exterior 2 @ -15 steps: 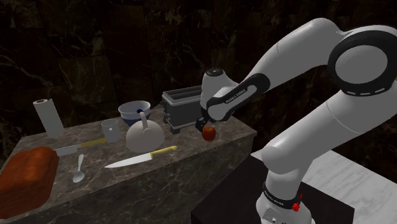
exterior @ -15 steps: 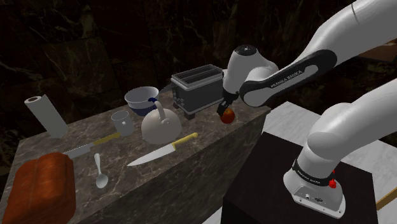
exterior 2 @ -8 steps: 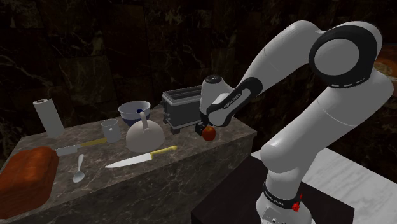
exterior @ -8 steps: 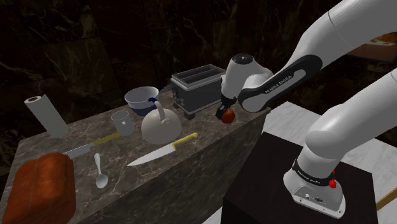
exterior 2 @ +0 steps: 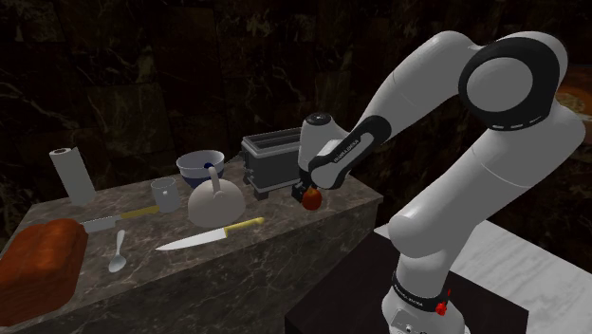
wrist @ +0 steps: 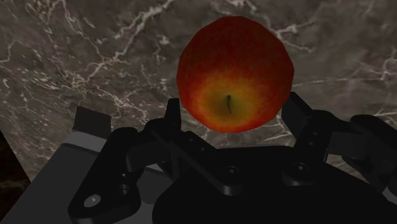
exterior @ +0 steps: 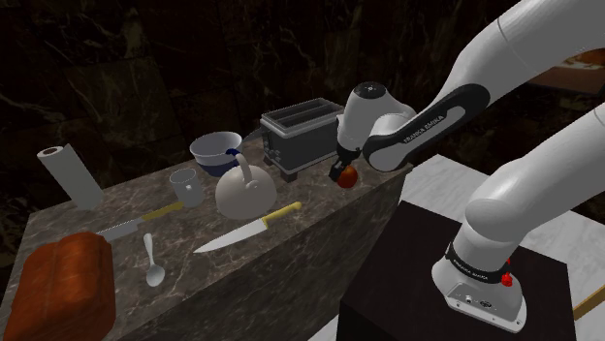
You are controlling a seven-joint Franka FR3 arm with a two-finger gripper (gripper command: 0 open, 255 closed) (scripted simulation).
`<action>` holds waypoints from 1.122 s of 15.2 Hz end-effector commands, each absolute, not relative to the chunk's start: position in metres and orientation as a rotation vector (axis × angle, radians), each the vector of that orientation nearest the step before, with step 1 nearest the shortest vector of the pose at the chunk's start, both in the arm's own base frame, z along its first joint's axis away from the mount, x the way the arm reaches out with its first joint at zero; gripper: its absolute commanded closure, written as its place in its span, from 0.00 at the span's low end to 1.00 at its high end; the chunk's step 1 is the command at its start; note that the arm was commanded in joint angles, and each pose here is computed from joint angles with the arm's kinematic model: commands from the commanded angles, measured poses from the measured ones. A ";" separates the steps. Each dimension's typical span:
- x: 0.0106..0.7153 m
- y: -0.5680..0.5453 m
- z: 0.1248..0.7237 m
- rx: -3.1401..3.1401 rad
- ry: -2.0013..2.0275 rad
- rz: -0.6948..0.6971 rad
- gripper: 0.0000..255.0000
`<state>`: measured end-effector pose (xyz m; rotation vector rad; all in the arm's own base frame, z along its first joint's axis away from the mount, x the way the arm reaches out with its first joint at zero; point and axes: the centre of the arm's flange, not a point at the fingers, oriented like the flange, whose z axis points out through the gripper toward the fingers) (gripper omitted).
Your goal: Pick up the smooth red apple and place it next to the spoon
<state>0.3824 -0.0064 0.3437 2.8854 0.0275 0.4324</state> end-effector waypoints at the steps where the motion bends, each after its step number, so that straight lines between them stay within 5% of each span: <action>1: 0.382 -0.006 0.343 2.886 0.028 0.430 1.00; 17: 0.382 -0.006 0.391 2.886 0.028 0.430 1.00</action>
